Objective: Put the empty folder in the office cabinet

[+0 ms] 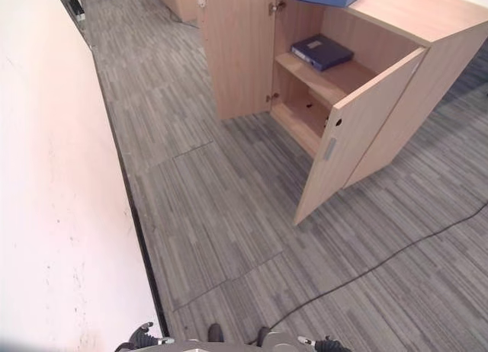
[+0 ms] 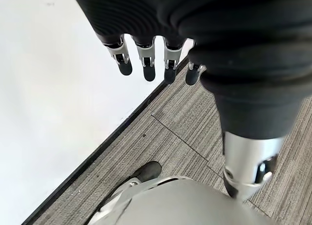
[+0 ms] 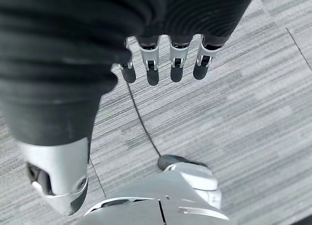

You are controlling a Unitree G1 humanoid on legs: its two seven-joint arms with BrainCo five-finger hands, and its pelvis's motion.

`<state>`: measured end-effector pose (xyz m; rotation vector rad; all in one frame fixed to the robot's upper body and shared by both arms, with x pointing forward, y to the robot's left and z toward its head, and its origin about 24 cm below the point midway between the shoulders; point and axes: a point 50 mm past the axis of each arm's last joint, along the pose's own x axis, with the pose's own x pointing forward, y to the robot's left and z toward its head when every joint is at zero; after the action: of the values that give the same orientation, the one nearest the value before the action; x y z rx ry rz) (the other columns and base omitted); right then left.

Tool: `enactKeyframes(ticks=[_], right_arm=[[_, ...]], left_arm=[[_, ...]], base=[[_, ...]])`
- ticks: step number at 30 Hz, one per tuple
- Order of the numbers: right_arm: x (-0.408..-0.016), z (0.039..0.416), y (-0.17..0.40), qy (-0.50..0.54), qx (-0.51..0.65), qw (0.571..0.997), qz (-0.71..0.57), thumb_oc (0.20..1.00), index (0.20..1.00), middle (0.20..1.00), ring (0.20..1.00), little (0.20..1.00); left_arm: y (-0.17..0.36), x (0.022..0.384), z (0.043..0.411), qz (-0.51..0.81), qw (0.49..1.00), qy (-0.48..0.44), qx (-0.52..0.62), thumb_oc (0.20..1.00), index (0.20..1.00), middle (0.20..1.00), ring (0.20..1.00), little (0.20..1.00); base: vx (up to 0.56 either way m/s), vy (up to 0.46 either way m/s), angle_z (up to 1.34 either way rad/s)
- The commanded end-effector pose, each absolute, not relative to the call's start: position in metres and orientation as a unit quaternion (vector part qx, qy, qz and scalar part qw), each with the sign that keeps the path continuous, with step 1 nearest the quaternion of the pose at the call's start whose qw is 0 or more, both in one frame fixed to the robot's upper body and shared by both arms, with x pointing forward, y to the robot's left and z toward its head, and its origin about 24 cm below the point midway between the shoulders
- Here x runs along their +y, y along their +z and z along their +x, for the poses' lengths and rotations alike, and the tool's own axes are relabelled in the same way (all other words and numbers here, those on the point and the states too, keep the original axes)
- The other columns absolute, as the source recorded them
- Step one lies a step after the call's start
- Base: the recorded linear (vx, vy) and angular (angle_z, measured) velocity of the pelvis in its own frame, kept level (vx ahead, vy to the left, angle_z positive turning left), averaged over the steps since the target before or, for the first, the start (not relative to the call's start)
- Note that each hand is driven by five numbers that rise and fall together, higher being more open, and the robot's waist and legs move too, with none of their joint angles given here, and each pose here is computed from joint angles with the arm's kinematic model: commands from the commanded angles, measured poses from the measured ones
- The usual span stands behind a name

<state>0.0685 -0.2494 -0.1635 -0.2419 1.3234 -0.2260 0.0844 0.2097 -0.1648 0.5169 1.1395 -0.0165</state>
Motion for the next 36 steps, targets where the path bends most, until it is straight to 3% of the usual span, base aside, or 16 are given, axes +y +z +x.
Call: enactKeyframes(ticks=[1,9,14,27,36], right_arm=[[-0.252,0.08,-0.161,-0.081,0.608,0.776,-0.147,1.0,1.0,1.0,1.0,1.0],[-0.243,0.102,-0.159,-0.063,0.582,0.798,-0.142,1.0,1.0,1.0,1.0,1.0],[-0.237,0.114,-0.157,-0.047,0.567,0.809,-0.149,1.0,1.0,1.0,1.0,1.0],[-0.233,0.085,-0.165,-0.031,0.598,0.787,-0.148,1.0,1.0,1.0,1.0,1.0],[-0.217,0.093,-0.167,0.001,0.595,0.79,-0.147,1.0,1.0,1.0,1.0,1.0]], left_arm=[[-0.161,0.216,0.098,0.249,0.819,-0.002,0.517,1.0,1.0,1.0,1.0,1.0],[-0.155,0.227,0.109,0.238,0.829,0.03,0.505,1.0,1.0,1.0,1.0,1.0],[-0.158,0.234,0.094,0.214,0.818,0.073,0.529,1.0,1.0,1.0,1.0,1.0],[-0.164,0.242,0.054,0.186,0.784,0.115,0.581,1.0,1.0,1.0,1.0,1.0],[-0.16,0.251,0.065,0.185,0.795,0.138,0.56,1.0,1.0,1.0,1.0,1.0]], base=[[0.13,-0.101,0.25],[0.02,-0.102,0.18],[0.0,-0.157,0.09],[0.2,0.039,-0.04],[0.29,0.213,-0.03]])
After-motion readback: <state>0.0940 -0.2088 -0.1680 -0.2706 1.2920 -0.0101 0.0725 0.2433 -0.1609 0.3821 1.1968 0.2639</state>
